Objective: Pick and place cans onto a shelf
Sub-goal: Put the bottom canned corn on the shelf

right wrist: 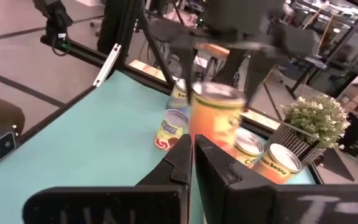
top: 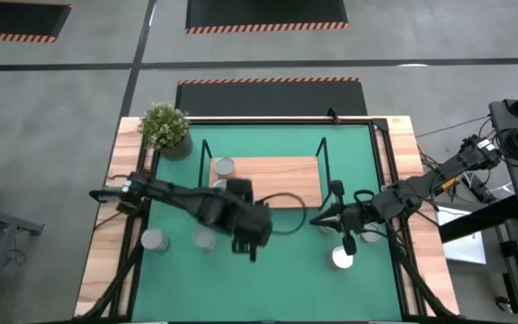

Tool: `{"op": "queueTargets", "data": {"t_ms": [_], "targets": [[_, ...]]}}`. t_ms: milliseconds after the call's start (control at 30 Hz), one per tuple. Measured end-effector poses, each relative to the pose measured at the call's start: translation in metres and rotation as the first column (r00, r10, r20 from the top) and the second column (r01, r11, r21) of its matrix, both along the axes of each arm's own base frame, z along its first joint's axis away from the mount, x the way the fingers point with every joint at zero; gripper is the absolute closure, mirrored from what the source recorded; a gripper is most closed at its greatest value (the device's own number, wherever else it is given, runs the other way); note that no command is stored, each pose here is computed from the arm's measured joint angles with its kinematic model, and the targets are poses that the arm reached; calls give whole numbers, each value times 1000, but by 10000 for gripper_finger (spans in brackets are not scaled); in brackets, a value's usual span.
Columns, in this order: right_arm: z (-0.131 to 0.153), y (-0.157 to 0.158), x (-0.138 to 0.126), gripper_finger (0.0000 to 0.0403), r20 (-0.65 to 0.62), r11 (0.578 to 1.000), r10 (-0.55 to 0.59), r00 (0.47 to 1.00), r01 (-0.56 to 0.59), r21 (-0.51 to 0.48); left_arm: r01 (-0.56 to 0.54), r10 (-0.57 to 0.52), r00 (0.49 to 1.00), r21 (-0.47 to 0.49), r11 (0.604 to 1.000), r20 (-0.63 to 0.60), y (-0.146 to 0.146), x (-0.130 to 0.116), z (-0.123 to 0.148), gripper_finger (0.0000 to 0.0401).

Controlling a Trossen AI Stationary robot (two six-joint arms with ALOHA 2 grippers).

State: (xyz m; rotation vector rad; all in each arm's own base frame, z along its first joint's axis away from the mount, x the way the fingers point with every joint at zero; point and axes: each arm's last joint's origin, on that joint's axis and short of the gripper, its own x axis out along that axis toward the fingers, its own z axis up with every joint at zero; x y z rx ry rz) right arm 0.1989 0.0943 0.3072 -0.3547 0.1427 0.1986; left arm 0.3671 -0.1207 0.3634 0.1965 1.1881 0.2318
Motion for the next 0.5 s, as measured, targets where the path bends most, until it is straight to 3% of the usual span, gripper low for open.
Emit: {"op": "queueTargets", "data": {"t_ms": [300, 400, 500], "targets": [[-6, 0, -1, 394, -56, 1000, -9, 998, 10, 17, -36, 38, 997, 28, 999, -66, 48, 22, -25, 94], [-6, 0, -1, 394, -63, 999, -12, 998, 14, 34, -100, 101, 992, 22, 995, -75, 63, 29, -41, 94], [-7, 0, -1, 394, -69, 999, -15, 997, 18, 45, -230, 229, 972, -11, 973, -51, 78, 34, -55, 94]]}}
